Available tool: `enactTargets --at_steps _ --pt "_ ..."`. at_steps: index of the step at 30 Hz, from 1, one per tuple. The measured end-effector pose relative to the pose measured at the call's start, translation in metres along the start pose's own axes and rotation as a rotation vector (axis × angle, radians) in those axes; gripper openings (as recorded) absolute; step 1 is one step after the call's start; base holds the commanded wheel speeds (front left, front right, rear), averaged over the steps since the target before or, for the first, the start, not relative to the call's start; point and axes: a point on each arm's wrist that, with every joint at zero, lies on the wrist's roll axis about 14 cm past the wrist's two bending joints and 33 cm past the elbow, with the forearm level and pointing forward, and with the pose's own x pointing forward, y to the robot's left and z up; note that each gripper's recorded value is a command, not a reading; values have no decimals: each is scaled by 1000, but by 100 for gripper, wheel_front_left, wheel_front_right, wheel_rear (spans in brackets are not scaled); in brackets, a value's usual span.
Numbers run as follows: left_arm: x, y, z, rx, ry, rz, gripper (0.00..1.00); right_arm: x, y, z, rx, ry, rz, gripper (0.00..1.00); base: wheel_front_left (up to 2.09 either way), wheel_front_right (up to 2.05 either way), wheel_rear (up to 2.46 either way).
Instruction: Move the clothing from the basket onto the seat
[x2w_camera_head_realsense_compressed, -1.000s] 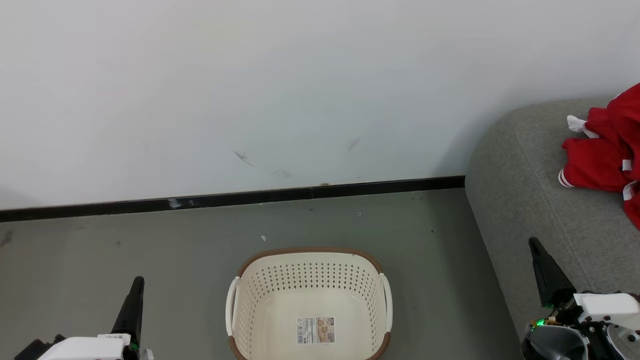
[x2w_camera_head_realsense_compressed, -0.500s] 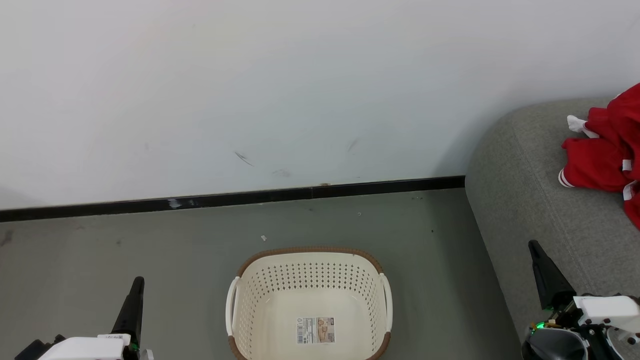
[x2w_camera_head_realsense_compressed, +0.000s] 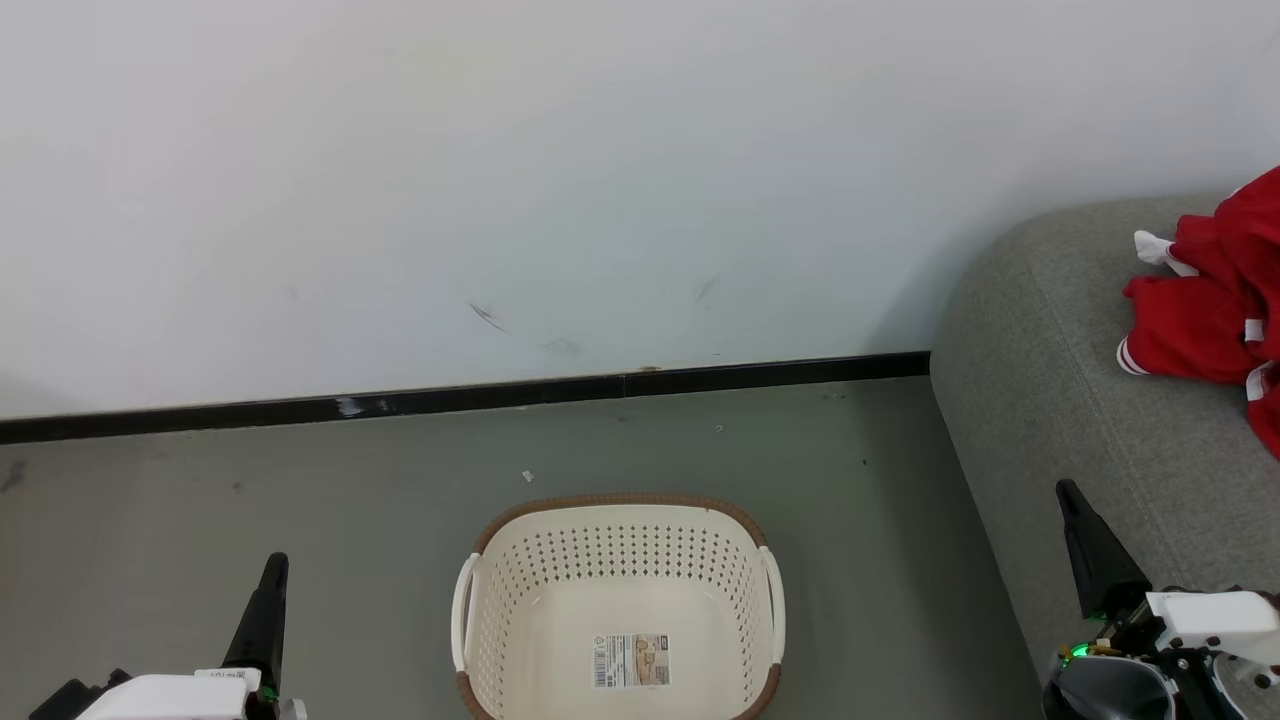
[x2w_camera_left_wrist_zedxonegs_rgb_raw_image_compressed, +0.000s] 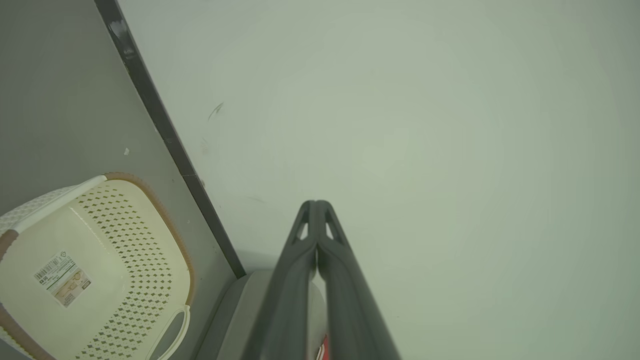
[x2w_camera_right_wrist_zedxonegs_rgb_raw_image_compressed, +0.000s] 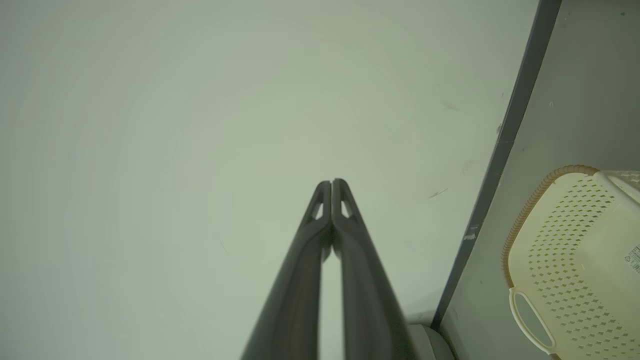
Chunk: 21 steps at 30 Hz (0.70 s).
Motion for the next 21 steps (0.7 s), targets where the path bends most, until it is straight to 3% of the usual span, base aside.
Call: enactTargets --at_steps 21 --pt "0 0 0 0 1 0 0 0 0 -1 0 2 1 0 0 0 0"
